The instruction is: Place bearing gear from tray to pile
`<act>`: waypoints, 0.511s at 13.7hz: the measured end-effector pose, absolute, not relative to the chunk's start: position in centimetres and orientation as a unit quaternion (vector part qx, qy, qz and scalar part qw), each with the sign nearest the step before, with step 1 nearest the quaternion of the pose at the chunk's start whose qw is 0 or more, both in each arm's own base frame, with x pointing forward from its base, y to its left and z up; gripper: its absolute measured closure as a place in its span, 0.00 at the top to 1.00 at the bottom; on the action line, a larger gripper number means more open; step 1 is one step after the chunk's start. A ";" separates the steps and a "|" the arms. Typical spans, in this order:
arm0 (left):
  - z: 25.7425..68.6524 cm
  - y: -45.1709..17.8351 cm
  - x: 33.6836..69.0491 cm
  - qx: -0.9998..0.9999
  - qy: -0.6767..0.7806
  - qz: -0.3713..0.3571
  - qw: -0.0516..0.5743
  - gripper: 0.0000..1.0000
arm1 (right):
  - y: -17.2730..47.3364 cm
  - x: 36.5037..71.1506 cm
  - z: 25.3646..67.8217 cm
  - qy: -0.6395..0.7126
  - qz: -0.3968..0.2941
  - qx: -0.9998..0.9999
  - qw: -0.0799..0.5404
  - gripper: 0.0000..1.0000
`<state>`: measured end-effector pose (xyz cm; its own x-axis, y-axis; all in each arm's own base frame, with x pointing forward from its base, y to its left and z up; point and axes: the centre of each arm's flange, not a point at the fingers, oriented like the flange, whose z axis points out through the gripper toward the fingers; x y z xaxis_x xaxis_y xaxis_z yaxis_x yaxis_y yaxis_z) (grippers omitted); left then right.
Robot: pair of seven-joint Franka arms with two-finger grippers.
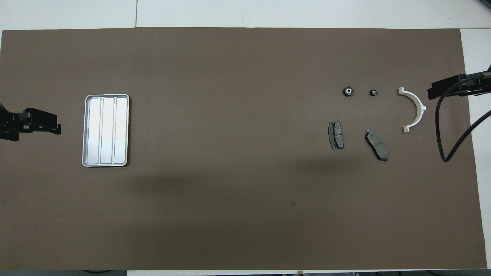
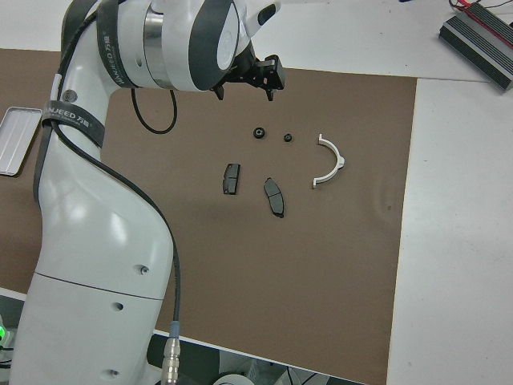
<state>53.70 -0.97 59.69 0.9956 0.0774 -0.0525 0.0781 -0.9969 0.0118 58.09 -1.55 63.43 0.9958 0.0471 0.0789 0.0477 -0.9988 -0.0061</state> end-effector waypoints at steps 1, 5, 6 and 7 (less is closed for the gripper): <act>59.7 -1.0 53.7 0.999 0.039 -0.026 0.007 1.00 | -1.6 58.1 63.3 -0.022 -0.039 -0.999 0.004 1.00; 59.7 -1.0 53.7 0.999 0.039 -0.026 0.007 1.00 | -1.4 58.3 63.0 -0.023 -0.036 -0.999 0.004 1.00; 59.7 -1.0 53.7 0.999 0.039 -0.026 0.007 1.00 | -1.3 58.4 62.8 -0.024 -0.034 -0.999 0.004 1.00; 59.7 -1.0 53.7 0.999 0.039 -0.026 0.007 1.00 | -1.1 58.5 62.7 -0.025 -0.033 -0.999 0.004 1.00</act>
<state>53.70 -0.97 59.69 0.9956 0.0774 -0.0525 0.0781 -0.9969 0.0118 58.46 -1.15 62.71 0.9965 0.0500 0.0665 0.0506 -0.9987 -0.0064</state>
